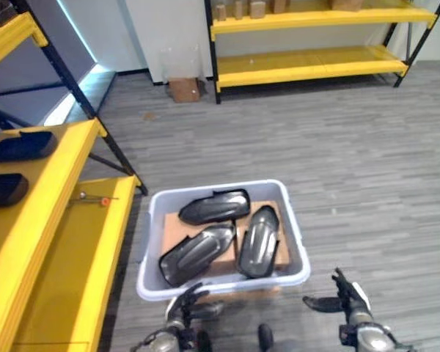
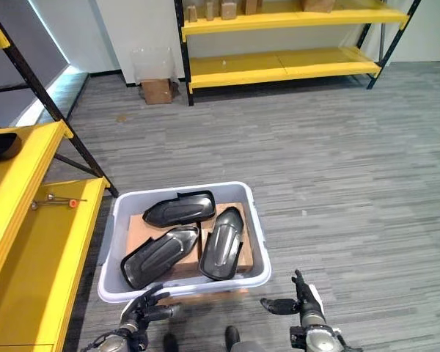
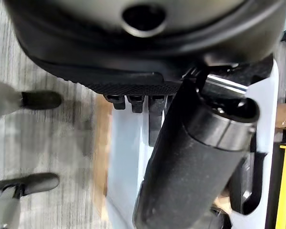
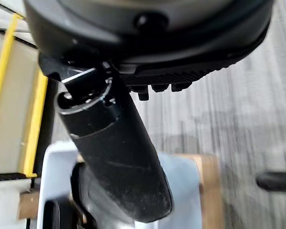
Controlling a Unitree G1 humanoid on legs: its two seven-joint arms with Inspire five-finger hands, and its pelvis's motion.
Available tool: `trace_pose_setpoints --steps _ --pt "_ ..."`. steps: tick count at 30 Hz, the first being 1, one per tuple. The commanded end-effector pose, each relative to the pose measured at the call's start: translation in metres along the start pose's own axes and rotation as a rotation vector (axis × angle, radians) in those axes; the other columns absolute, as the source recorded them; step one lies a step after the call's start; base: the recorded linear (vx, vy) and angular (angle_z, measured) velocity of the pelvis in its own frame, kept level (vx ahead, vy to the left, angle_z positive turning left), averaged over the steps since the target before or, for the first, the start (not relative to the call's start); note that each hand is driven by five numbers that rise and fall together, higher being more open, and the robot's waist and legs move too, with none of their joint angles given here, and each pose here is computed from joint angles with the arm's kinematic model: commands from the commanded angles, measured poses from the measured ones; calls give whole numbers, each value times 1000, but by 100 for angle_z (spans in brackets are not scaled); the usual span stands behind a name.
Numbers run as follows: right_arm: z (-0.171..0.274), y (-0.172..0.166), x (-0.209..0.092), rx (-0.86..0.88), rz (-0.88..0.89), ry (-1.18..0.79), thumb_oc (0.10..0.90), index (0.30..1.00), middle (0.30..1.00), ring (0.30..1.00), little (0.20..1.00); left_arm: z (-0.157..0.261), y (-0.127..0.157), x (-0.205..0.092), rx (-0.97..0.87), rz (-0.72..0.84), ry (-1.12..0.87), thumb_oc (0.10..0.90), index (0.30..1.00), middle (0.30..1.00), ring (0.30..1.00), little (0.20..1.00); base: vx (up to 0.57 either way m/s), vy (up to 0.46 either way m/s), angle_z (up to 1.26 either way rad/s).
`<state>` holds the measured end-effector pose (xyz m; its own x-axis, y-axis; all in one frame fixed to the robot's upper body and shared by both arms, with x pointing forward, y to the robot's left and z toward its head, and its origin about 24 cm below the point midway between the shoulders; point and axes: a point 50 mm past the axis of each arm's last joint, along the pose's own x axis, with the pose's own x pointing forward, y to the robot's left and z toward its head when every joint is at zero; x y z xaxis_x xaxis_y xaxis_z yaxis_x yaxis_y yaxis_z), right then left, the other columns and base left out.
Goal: Move parts from the plastic box to the shelf.
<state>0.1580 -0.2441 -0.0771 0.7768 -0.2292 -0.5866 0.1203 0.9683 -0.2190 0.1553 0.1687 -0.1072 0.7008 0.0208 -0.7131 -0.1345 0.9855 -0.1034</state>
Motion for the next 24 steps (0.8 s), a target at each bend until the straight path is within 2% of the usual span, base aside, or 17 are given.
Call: trace_pose_setpoints --steps 1,10,17,20,21,22,24 --pt "44 3 7 36 23 -195 900 1000 1000 1000 1000 73 3 5 -11 -9 -308 900 1000 1000 1000 1000 72 146 -1" --pt "61 6 7 -4 23 -271 900 1000 1000 1000 1000 81 9 4 -14 14 -341 900 1000 1000 1000 1000 57 71 -1" --pt "121 -12 -2 -55 -54 -550 900 1000 1000 1000 1000 92 11 1 -6 8 -394 900 1000 1000 1000 1000 15 47 -10" --pt "155 -20 -16 -85 -90 -717 900 1000 1000 1000 1000 95 11 -1 0 3 -407 900 1000 1000 1000 1000 -6 12 3" --pt "155 -20 -16 -85 -91 -717 900 1000 1000 1000 1000 95 11 -1 0 3 -407 900 1000 1000 1000 1000 0 0 0" --pt "180 -25 -32 -76 -113 -856 900 1000 1000 1000 1000 97 10 -2 2 -3 -419 900 1000 1000 1000 1000 0 0 0" --pt "184 -24 -36 -68 -108 -881 900 1000 1000 1000 1000 98 10 -2 1 -4 -423 900 1000 1000 1000 1000 -16 11 1"
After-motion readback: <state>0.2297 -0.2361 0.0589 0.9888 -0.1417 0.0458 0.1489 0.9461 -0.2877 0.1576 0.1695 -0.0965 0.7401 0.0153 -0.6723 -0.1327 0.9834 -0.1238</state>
